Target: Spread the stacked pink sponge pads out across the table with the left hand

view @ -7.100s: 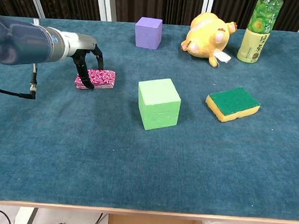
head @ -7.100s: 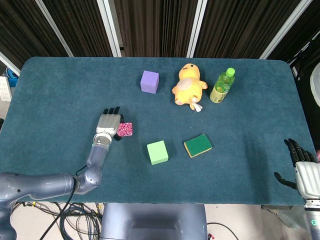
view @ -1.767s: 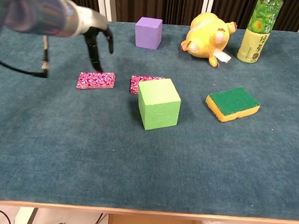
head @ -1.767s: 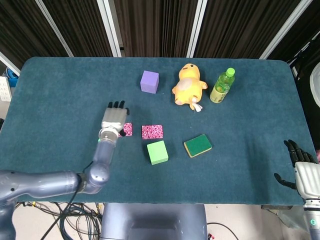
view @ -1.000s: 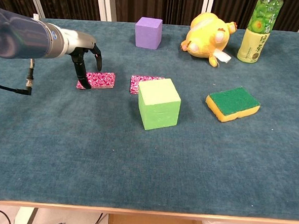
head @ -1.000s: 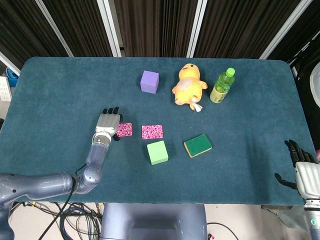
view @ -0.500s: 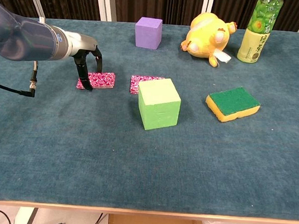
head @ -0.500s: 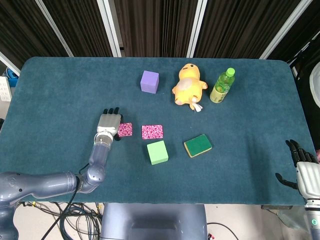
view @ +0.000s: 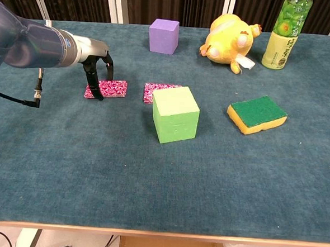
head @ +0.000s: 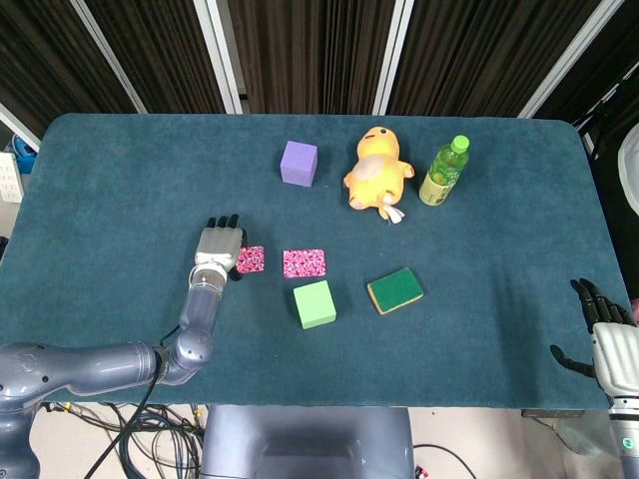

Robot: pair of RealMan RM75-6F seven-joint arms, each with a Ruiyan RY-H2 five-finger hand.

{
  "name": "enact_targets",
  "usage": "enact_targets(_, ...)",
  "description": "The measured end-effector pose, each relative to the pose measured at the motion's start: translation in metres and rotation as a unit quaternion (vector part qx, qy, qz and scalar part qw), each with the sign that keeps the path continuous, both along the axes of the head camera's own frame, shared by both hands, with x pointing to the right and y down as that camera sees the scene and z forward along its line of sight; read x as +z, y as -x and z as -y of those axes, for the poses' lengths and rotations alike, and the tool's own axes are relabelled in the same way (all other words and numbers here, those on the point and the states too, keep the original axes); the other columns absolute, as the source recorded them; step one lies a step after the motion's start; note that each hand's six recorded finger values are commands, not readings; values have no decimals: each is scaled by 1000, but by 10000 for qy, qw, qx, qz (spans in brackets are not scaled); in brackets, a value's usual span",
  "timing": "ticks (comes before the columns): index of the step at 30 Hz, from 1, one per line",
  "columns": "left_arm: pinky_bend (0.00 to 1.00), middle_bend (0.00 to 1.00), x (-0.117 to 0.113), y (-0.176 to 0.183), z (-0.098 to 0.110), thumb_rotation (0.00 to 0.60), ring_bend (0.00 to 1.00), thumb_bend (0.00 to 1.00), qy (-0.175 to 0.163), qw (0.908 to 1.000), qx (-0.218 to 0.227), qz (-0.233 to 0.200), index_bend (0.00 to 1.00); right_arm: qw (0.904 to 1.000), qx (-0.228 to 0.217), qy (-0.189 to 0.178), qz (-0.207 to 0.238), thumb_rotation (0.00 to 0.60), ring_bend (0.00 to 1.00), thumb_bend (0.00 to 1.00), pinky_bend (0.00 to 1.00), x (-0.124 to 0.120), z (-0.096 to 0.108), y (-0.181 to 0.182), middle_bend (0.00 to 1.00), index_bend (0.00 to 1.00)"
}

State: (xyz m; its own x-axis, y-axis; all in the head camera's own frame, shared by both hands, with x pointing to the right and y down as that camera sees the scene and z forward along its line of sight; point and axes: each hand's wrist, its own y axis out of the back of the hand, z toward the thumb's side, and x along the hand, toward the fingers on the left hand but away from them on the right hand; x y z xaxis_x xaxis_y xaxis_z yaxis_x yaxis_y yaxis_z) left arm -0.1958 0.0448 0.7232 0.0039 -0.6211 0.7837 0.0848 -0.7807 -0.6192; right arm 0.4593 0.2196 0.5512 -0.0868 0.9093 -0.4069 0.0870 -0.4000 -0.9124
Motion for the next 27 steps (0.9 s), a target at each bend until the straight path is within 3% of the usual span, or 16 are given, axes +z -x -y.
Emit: enact_targets(27,0,126,0,3,2,600,0,225,-31,10000,-80,28,460,10000,8,2,-3,600,159,187,217,0,0,0,73,4)
